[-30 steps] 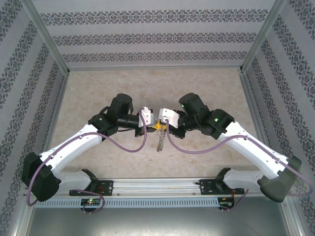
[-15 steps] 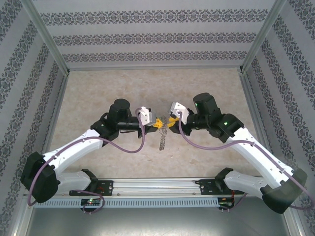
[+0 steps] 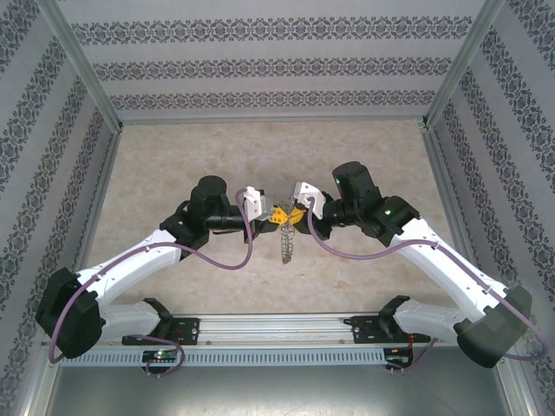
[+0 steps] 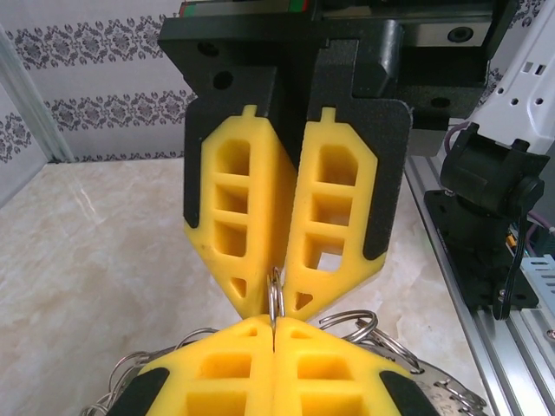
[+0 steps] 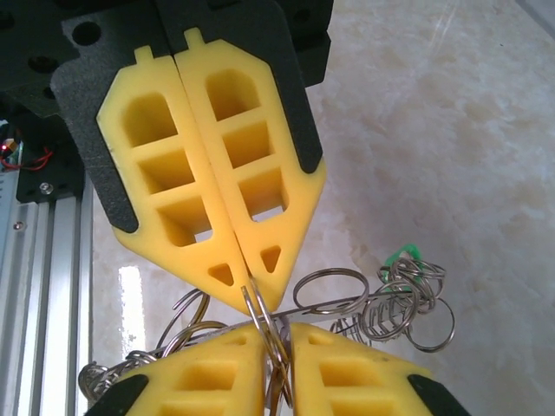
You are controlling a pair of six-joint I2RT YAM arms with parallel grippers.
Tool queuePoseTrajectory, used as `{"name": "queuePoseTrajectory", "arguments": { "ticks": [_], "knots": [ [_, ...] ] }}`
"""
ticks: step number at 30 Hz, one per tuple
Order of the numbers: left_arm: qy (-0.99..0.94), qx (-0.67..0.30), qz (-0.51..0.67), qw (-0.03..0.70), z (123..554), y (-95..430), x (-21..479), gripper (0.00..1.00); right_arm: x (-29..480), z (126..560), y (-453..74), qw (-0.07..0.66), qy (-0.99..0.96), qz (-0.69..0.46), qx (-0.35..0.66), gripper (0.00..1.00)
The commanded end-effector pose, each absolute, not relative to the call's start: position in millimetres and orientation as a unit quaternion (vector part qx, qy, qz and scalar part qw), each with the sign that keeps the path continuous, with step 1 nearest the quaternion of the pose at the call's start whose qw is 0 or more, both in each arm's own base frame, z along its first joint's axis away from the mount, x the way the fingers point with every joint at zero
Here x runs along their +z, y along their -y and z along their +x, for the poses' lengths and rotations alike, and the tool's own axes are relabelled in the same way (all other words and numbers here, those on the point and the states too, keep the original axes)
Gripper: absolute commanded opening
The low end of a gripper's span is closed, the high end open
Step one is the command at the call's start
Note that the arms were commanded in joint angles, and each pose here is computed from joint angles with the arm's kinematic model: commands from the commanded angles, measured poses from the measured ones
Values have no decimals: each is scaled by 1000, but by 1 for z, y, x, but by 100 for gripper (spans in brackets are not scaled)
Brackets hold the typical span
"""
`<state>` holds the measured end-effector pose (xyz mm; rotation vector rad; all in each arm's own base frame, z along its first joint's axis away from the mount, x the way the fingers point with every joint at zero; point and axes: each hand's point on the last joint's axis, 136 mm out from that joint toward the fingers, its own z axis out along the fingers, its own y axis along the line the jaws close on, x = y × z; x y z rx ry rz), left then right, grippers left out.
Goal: Put the keys on the keyring
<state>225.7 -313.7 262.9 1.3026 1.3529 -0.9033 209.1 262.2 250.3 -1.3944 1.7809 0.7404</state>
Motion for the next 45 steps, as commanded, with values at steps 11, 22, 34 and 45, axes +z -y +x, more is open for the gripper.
{"name": "queuePoseTrajectory", "arguments": {
  "ticks": [11,22,34,45],
  "knots": [
    [-538,-378,546,519,218,316,279,0,272,207,-263,398,-668,-562,281,0],
    [-553,-342,607,457,213,313,263,20,261,200,-265,363,-683,-591,229,0],
    [-555,-330,634,426,210,311,255,13,257,197,-267,338,-686,-611,205,0],
    [-542,-348,636,425,208,320,259,16,257,193,-272,341,-683,-609,215,0]
  ]
}}
